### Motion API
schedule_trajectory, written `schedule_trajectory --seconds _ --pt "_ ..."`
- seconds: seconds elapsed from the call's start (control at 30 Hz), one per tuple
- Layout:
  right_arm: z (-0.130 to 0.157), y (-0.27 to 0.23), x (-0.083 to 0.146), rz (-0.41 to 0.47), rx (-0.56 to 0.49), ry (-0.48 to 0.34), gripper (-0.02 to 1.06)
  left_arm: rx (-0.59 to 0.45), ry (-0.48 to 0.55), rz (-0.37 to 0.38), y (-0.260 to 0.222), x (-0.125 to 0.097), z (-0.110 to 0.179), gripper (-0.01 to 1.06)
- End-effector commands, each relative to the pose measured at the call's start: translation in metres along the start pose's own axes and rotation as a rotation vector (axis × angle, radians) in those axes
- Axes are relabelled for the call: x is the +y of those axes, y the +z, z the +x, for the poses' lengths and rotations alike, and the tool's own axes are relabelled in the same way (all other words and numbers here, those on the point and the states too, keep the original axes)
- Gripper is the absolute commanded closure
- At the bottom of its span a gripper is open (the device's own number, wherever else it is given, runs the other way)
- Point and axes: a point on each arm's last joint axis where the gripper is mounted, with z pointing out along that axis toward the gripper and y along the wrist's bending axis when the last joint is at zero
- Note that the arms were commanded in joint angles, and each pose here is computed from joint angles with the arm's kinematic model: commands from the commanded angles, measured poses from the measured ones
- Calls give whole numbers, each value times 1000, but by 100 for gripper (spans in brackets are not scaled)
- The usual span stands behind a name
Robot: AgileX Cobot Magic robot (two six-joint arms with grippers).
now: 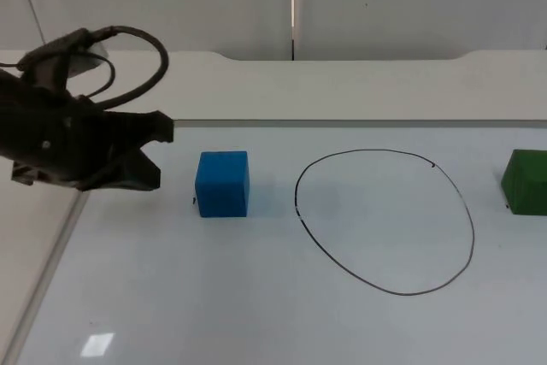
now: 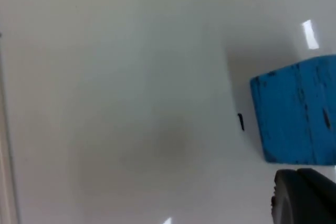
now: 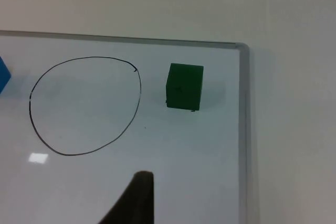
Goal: Push the two cubes into the marked area.
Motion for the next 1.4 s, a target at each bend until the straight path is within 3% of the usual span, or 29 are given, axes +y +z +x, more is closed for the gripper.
schedule_trajectory --seconds 0.0,0.2,0.5,0.63,1.37 --pt "1 0 0 2 -5 4 -1 -5 8 -23 7 -2 -3 105" --pt "1 0 0 2 -5 4 -1 -18 23 -88 21 -1 -9 105" --pt "1 0 0 2 -5 4 -1 4 39 -77 43 -8 -12 105" --pt "1 0 0 2 -5 4 -1 -15 21 -125 48 -6 -14 105" --pt "1 0 0 2 -5 4 -1 9 -20 -98 60 -18 -4 105"
